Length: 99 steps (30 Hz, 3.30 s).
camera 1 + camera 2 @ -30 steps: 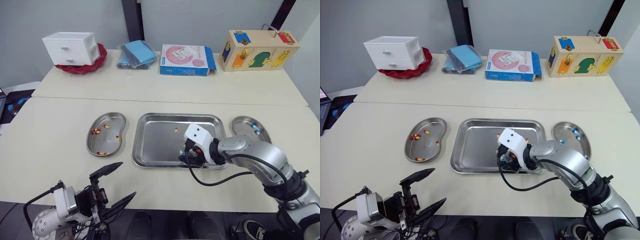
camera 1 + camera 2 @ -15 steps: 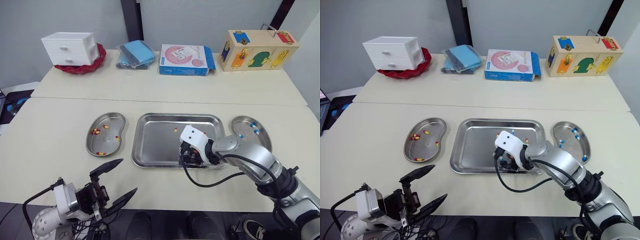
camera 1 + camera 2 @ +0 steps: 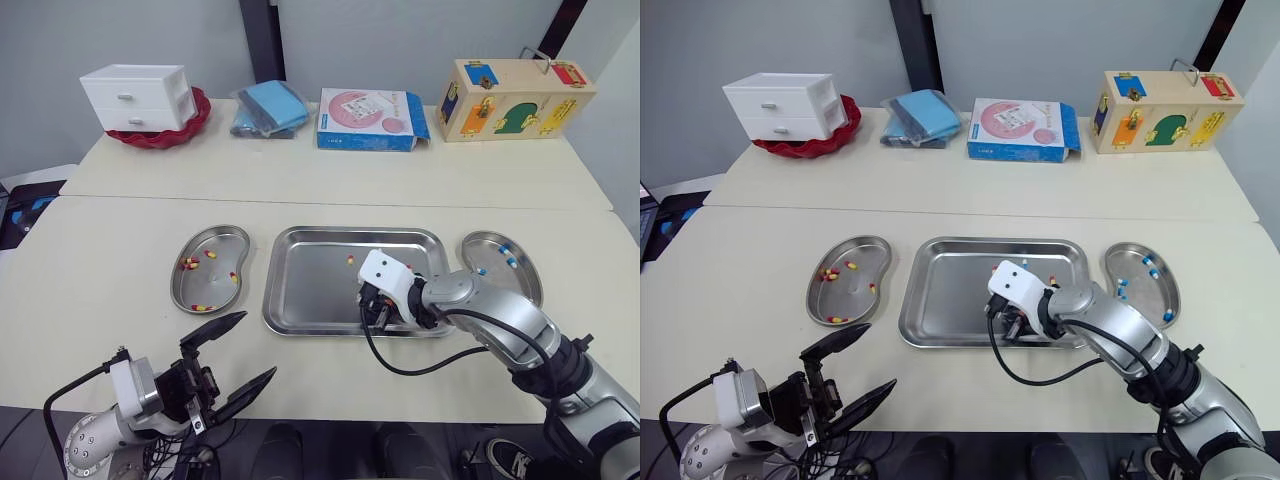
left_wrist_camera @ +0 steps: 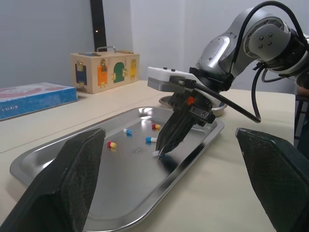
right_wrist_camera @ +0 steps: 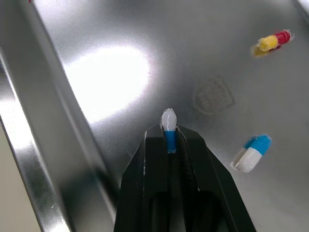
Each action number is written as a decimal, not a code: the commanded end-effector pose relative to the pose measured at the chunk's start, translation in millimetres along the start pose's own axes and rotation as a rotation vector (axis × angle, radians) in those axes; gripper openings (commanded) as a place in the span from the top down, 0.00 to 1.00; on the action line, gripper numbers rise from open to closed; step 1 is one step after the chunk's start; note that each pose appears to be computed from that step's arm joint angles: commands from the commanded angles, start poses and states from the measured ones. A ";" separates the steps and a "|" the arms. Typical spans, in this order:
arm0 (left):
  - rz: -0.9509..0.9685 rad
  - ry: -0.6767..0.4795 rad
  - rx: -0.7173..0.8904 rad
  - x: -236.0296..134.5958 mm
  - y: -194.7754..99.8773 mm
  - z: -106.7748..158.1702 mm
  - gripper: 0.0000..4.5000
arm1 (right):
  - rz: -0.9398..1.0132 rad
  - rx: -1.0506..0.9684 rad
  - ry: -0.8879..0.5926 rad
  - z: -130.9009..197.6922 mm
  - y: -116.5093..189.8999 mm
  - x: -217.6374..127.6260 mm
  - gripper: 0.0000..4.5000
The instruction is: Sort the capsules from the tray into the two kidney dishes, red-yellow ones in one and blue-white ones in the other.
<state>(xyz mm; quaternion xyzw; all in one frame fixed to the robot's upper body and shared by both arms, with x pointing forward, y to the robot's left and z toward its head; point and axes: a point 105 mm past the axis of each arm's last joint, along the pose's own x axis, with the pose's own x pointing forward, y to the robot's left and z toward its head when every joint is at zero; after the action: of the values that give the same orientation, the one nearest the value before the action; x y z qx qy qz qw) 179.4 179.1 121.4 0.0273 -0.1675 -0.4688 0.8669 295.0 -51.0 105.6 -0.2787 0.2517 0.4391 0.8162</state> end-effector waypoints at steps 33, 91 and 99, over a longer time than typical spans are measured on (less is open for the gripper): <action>-0.260 -0.126 0.024 43.0 -12.7 10.7 0.00 | -0.534 0.260 -0.090 -118.6 -93.8 -156.4 1.00; 0.358 0.620 0.006 -72.3 86.9 19.8 0.00 | 0.042 0.083 -0.246 -144.9 6.7 -180.6 0.00; 0.445 0.808 0.029 -122.8 115.5 19.5 0.00 | 0.079 0.077 -0.208 -170.2 6.9 -175.4 0.00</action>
<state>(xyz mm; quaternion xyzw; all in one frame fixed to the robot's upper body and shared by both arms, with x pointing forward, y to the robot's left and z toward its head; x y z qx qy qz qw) 202.6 337.9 116.2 0.1559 0.1918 -0.2300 0.9413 174.7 -264.1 93.2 -0.1755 0.2010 0.4816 0.8348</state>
